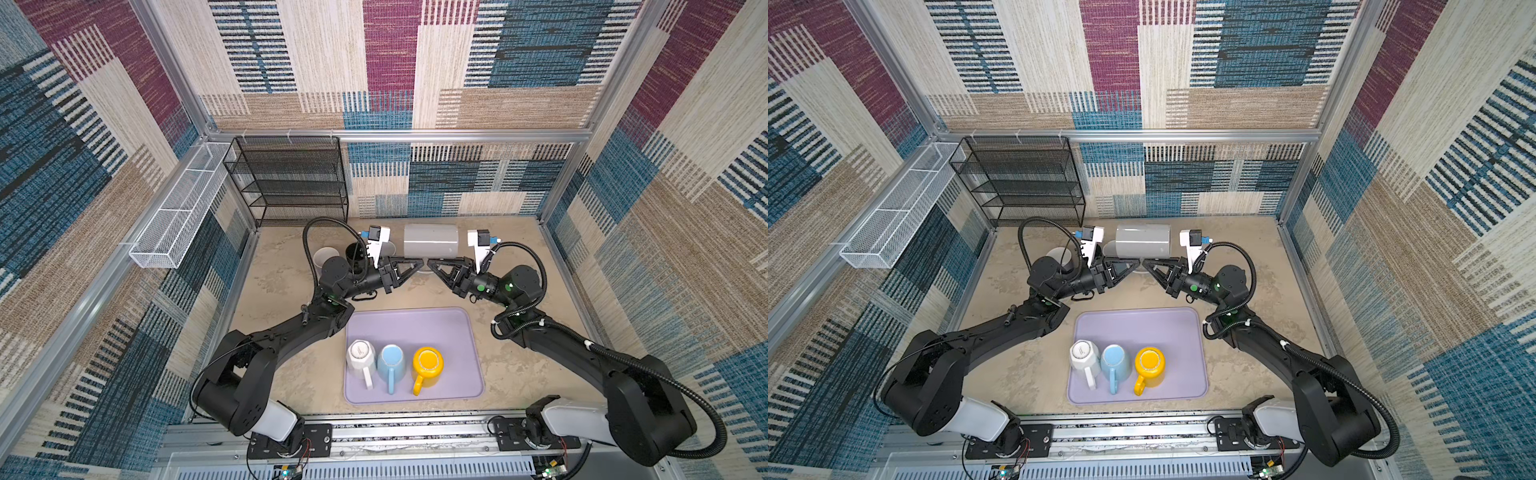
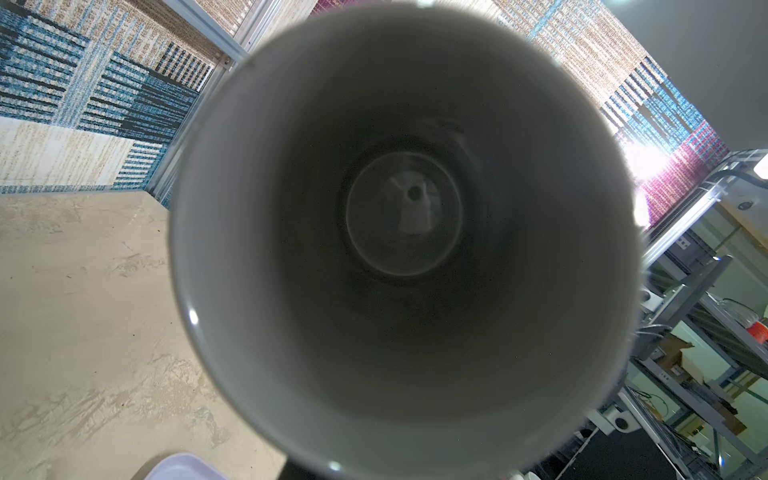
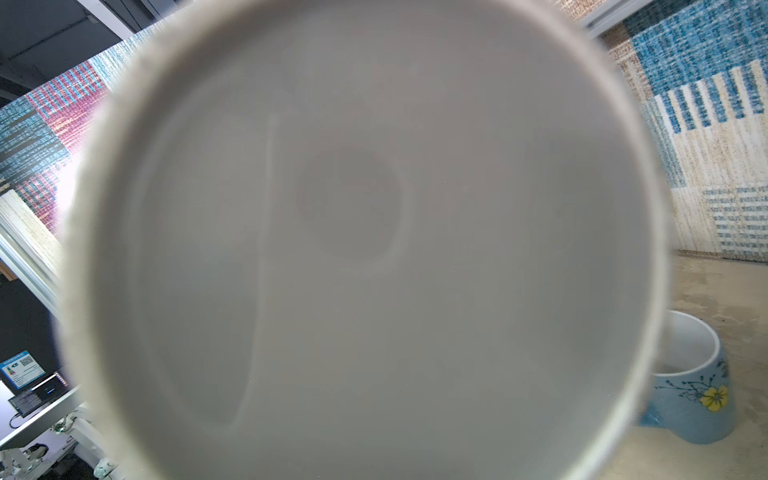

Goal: Turn the mug right side up
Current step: 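Open the right gripper and pull back while the left gripper turns the mug upright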

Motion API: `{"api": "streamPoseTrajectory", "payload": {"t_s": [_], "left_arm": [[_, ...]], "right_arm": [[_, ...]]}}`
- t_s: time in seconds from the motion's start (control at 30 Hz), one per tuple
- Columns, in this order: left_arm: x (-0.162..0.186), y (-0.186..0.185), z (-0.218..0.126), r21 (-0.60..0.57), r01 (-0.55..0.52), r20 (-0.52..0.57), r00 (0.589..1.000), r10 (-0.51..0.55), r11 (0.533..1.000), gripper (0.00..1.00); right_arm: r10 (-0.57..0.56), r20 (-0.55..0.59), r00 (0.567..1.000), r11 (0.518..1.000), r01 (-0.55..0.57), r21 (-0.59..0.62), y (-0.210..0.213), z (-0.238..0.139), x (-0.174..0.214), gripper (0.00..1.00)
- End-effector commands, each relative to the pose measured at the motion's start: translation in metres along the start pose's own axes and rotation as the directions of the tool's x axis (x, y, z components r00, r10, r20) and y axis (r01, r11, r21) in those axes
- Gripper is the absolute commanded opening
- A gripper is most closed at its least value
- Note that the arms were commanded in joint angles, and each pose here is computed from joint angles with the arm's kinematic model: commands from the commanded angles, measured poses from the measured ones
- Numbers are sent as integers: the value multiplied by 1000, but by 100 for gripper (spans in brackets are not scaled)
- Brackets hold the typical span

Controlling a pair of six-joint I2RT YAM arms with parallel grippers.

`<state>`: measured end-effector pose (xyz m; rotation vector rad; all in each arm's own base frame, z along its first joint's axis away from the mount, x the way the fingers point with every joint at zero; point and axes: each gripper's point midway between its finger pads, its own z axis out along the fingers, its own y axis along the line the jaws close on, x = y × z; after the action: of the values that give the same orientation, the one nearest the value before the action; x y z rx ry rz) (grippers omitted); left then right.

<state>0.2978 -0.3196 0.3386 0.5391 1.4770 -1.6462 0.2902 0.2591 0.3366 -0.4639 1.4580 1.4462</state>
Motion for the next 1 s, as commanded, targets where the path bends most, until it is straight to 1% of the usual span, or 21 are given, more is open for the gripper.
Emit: {"api": "streamPoseTrajectory", "payload": {"t_s": [0.0,0.03,0.13,0.17,0.2,0.43,0.73,0.83,0.97], "left_arm": [[-20,-20,-1,51,-99,65,993,96,994,0],[-20,-20,-1,51,-99,65,993,96,994,0],[-20,-20,-1,51,-100,66,993,96,994,0],[-20,-20,-1,50,-100,66,993,97,994,0],[-20,-20,-1,49,-100,66,993,97,994,0],[-18,-17,-2,28,-106,57,993,104,994,0],[-9,-3,-5,-53,-109,25,994,110,993,0],[-5,7,-7,-99,-99,7,995,101,990,0],[3,27,-11,-201,-88,-20,996,86,976,0]], "right_arm": [[-15,-37,999,1000,16,16,-1,0,6,15],[-17,-39,999,1000,18,23,-2,0,6,22],[-17,-48,999,999,19,37,-5,1,7,23],[-14,-51,999,999,17,44,-6,0,8,29],[-15,-54,998,999,18,51,-7,0,8,29],[-16,-75,997,995,23,92,-15,-3,15,29],[-22,-102,994,985,39,166,-23,-14,26,27],[-21,-107,994,981,41,190,-26,-18,30,27],[-18,-111,994,973,43,229,-31,-24,33,26]]}}
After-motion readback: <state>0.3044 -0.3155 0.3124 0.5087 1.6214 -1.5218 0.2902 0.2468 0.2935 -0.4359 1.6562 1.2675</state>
